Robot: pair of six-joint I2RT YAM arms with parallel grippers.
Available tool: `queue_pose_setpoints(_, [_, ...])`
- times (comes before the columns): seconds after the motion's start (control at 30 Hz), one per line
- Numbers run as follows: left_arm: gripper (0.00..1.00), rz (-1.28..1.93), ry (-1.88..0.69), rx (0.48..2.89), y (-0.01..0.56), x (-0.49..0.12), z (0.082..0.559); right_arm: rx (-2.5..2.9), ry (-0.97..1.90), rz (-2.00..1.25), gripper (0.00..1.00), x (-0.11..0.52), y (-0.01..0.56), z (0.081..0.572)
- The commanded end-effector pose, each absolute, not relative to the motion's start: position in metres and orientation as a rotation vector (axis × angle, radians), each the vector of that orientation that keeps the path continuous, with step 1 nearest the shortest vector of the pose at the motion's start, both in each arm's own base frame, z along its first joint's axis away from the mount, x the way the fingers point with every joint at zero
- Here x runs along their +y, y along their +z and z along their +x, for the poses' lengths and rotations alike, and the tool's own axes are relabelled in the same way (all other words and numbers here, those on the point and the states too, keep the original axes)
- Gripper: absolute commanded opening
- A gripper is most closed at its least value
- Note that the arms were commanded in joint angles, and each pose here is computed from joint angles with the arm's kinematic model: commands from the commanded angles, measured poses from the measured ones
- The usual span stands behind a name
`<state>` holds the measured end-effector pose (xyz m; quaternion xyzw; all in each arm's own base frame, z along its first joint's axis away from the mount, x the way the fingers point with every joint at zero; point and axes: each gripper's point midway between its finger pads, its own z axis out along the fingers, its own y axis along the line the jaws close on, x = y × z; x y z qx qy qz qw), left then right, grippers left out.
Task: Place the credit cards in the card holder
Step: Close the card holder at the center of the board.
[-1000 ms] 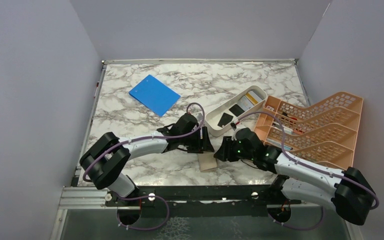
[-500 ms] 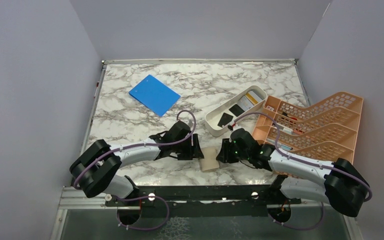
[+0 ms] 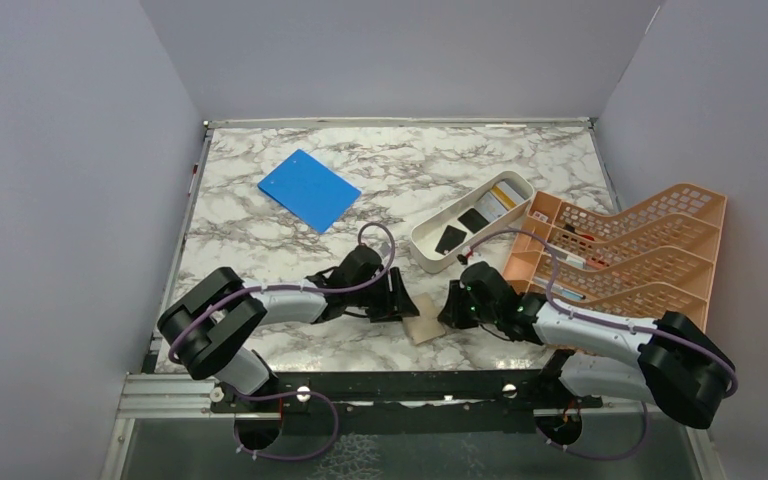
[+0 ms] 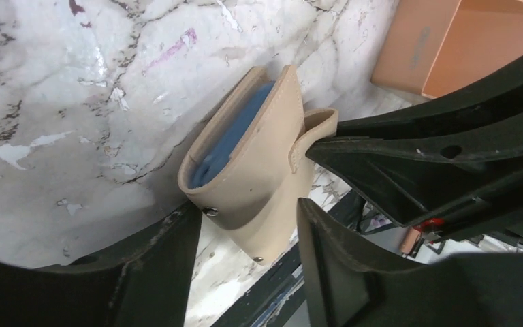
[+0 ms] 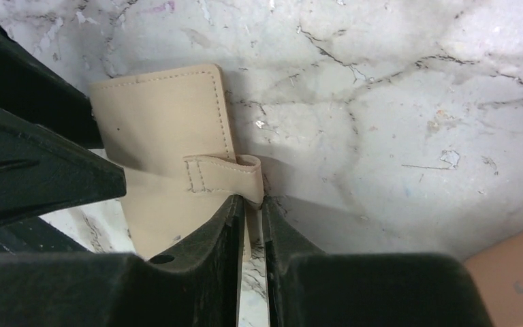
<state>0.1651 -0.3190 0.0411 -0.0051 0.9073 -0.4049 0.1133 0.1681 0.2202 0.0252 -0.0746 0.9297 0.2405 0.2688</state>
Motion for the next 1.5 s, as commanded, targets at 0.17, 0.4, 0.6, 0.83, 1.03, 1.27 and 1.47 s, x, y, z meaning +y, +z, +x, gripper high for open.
queue_pose_setpoints(0.17, [0.5, -0.065, -1.294, 2.56, 0.055, -0.326, 0.168, 2.506, 0.699, -0.174, 0.18, 0.221, 0.013, 0.161])
queue_pose_setpoints(0.4, [0.24, 0.005, -1.354, 2.504, 0.067, -0.337, 0.169, 2.481, 0.738, -0.184, 0.18, 0.225, 0.019, 0.161])
queue_pose_setpoints(0.6, [0.0, 0.201, -1.362, 2.368, 0.092, -0.336, 0.169, 2.399, 0.765, -0.108, 0.35, 0.224, 0.057, 0.169])
queue_pose_setpoints(0.83, [0.0, 0.569, -1.199, 1.962, 0.155, -0.32, 0.181, 2.171, 0.952, 0.005, 0.49, 0.23, 0.156, 0.178])
queue_pose_setpoints(1.03, [0.0, 0.891, -0.961, 1.521, 0.217, -0.302, 0.182, 2.001, 1.174, 0.138, 0.63, 0.231, 0.228, 0.172])
queue_pose_setpoints(1.27, [0.0, 1.182, -0.637, 1.228, 0.229, -0.288, 0.186, 2.008, 1.382, 0.457, 0.78, 0.228, 0.259, 0.162])
queue_pose_setpoints(1.47, [0.0, 1.374, -0.459, 1.019, 0.223, -0.291, 0.184, 1.986, 1.558, 0.537, 1.0, 0.24, 0.266, 0.156])
